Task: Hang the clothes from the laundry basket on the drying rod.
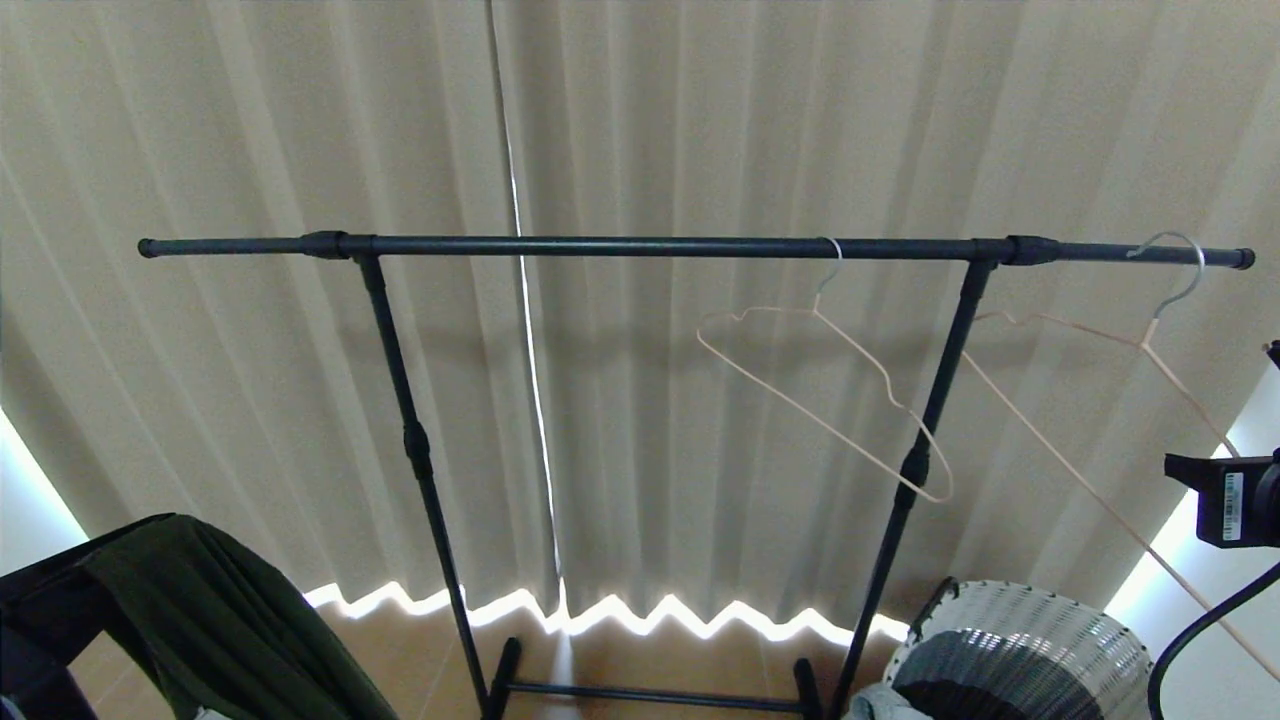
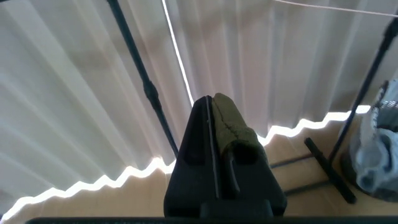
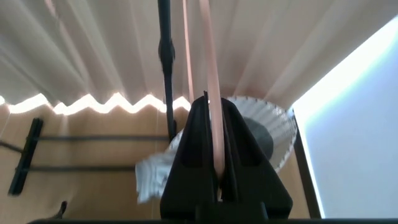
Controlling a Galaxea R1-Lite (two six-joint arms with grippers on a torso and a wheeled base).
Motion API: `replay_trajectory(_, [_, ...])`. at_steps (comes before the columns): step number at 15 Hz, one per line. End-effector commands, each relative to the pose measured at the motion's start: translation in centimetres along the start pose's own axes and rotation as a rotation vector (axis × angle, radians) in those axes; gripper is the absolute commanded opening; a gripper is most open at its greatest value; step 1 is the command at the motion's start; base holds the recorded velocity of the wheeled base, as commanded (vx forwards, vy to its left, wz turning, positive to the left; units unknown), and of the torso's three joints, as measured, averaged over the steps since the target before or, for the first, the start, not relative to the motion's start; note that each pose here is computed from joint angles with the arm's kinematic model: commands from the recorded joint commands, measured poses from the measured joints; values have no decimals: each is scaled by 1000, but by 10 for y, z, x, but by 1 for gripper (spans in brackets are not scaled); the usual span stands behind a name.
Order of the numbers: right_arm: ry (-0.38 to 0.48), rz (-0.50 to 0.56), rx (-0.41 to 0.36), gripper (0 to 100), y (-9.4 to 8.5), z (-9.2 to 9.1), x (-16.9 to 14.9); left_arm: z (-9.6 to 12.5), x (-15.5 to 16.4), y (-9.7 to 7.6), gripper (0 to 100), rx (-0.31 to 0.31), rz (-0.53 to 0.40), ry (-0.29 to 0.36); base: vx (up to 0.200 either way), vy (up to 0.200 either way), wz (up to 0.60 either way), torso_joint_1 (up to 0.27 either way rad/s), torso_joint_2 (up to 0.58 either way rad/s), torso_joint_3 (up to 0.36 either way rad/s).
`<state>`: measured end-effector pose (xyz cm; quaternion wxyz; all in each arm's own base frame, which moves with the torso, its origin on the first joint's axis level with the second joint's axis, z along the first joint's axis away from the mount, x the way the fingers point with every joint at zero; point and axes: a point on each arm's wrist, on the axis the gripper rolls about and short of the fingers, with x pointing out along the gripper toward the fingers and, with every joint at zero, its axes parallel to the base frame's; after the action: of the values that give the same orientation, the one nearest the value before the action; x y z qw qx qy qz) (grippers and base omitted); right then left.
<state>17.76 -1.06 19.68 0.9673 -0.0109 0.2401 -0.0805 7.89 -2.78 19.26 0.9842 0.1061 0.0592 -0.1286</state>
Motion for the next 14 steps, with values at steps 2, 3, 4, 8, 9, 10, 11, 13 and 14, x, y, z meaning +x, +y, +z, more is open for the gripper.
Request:
replay_trajectory(2, [1, 4, -1, 0, 0, -1, 0, -3, 1, -1, 0, 3, -4, 15, 0, 0, 0, 0, 0, 0])
replay_trajectory(3, [-4, 15, -3, 0, 2, 0, -1, -4, 2, -1, 0, 6, -8, 20, 0, 0, 0, 0, 0, 0])
replay_trajectory(4, [-20, 30, -9, 0, 4, 2, -4, -5, 5, -2, 0, 9, -11, 35, 0, 0, 0, 0, 0, 0])
replay_trajectory(8, [-81, 131, -38, 0, 20, 8, -19, 6, 22, -2, 0, 60, -13, 64, 0, 0, 0, 0, 0, 0])
replay_trajectory(9, [-108, 166, -48, 0, 23, 9, -27, 8, 31, -2, 0, 91, -16, 87, 0, 0, 0, 0, 0, 0])
replay_trajectory(10, [-127, 197, -55, 0, 26, 10, -32, 11, 38, -3, 0, 109, -19, 101, 0, 0, 0, 0, 0, 0])
replay_trajectory(11, [-147, 229, -62, 0, 29, 12, -37, 17, 46, -3, 0, 119, -18, 104, 0, 0, 0, 0, 0, 0])
replay_trajectory(13, [-181, 289, -78, 0, 36, 17, -45, 38, 65, -2, 0, 115, -11, 85, 0, 0, 0, 0, 0, 0])
replay_trajectory(14, [-187, 314, -86, 0, 40, 19, -47, 45, 73, -2, 0, 112, -11, 80, 0, 0, 0, 0, 0, 0])
